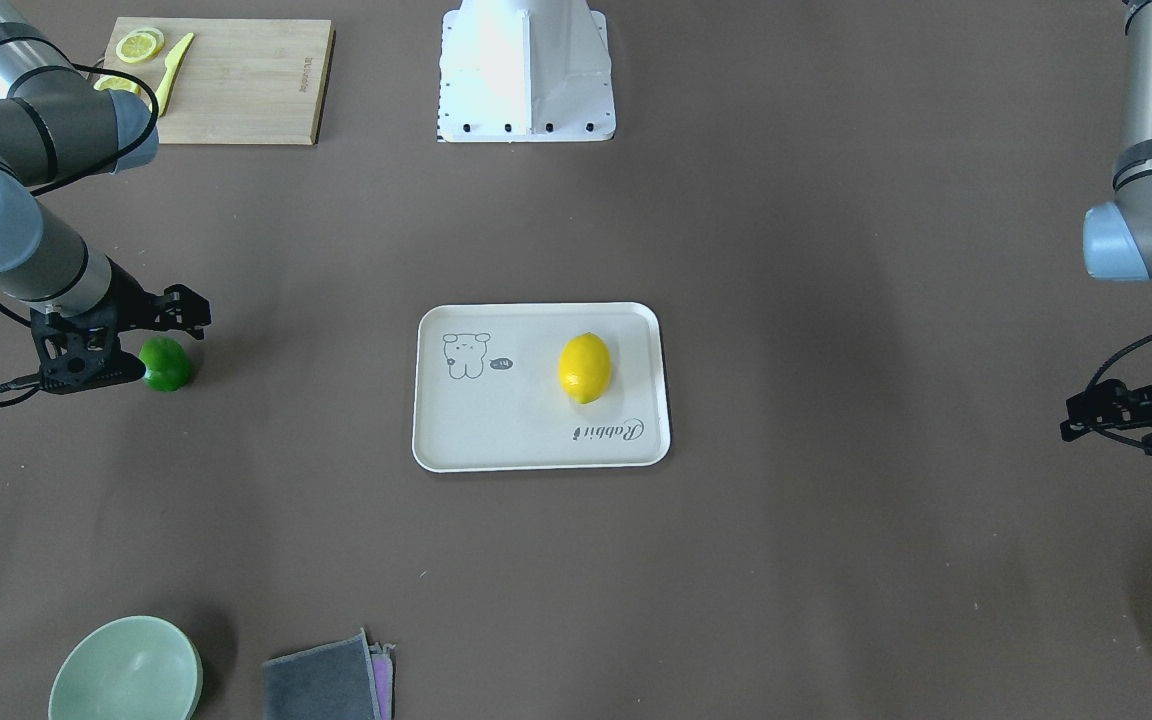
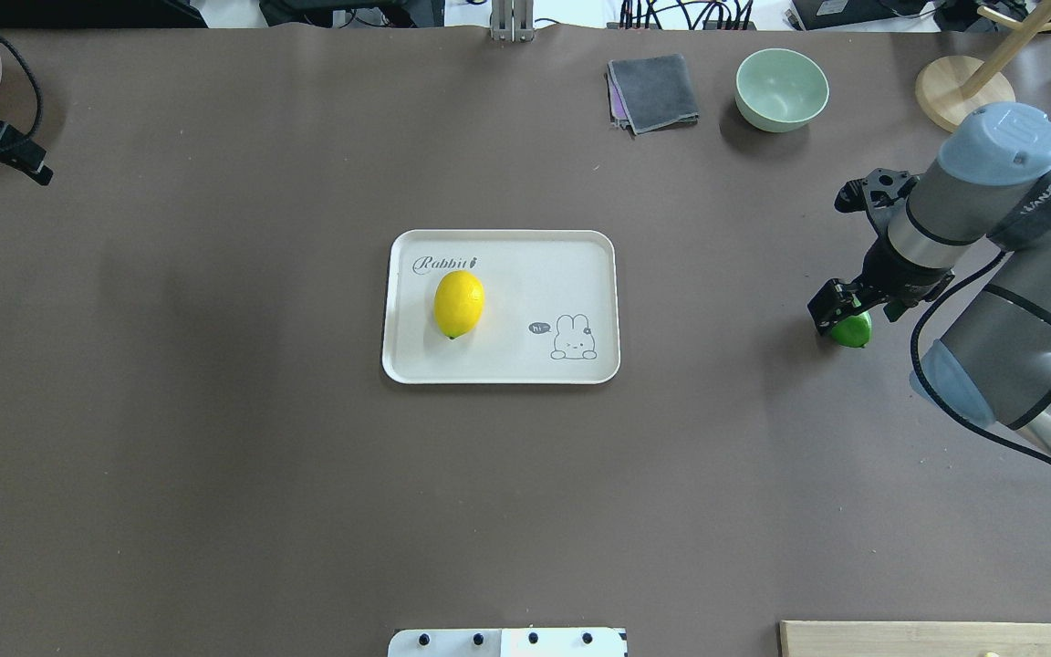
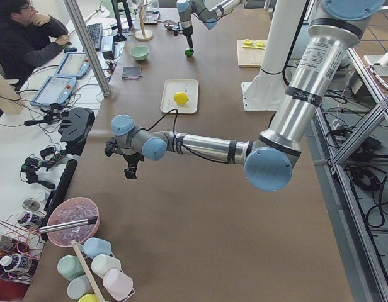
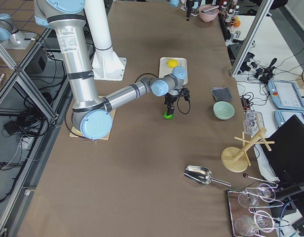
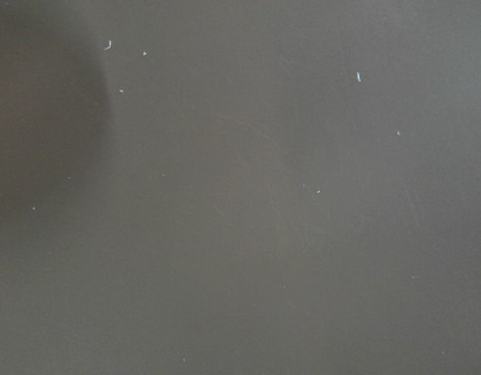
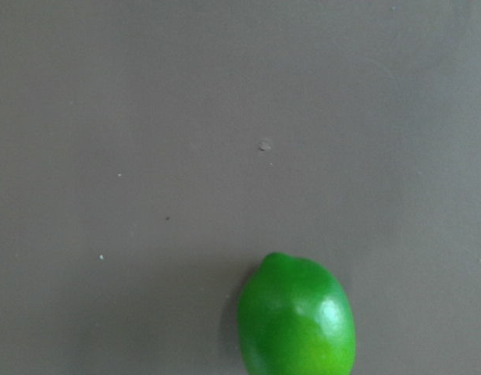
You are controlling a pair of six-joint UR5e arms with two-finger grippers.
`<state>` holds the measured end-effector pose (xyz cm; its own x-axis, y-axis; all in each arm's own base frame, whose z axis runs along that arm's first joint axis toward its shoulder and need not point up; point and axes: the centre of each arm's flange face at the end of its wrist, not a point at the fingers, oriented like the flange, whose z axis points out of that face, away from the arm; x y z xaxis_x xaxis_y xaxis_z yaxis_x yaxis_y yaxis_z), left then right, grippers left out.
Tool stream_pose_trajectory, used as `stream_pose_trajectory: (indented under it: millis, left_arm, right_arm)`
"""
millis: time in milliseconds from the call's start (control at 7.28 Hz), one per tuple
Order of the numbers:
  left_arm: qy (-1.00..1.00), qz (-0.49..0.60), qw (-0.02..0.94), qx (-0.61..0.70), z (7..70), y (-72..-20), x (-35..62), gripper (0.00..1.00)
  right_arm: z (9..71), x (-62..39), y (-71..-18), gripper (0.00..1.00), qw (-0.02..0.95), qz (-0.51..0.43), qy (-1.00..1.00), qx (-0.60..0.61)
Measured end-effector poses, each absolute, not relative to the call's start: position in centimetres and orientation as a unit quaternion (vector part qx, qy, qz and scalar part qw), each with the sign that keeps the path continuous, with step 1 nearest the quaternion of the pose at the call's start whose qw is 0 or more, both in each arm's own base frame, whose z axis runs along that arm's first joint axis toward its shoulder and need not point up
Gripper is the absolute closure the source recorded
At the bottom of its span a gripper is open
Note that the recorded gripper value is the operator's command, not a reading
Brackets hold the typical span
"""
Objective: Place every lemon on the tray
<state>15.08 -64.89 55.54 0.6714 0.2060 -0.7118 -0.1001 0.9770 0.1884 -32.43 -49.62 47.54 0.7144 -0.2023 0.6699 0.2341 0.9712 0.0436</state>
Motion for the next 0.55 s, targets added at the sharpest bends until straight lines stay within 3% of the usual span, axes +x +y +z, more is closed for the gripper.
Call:
stream_pose_trajectory:
  millis: [137,412,550]
  left_arm:
    - [0.396,0.084,0.912,0.066,55.6,-64.9,15.1,0.02]
    - [0.396,0.085,0.912,0.066,55.7,-64.8,15.2,0.02]
    - [0.396,0.085,0.912,0.066,55.7,-64.8,15.2,0.02]
  right_arm:
    - [48.5,-33.1,-49.6,0.15,0.925,-0.126,-0.359,-0.017]
    - [49.3,-34.3,-49.1,1.0,0.925,-0.138,-0.354,-0.008]
    - [49.3,-34.8,-48.9,1.0,0.926,-0.142,-0.351,-0.004]
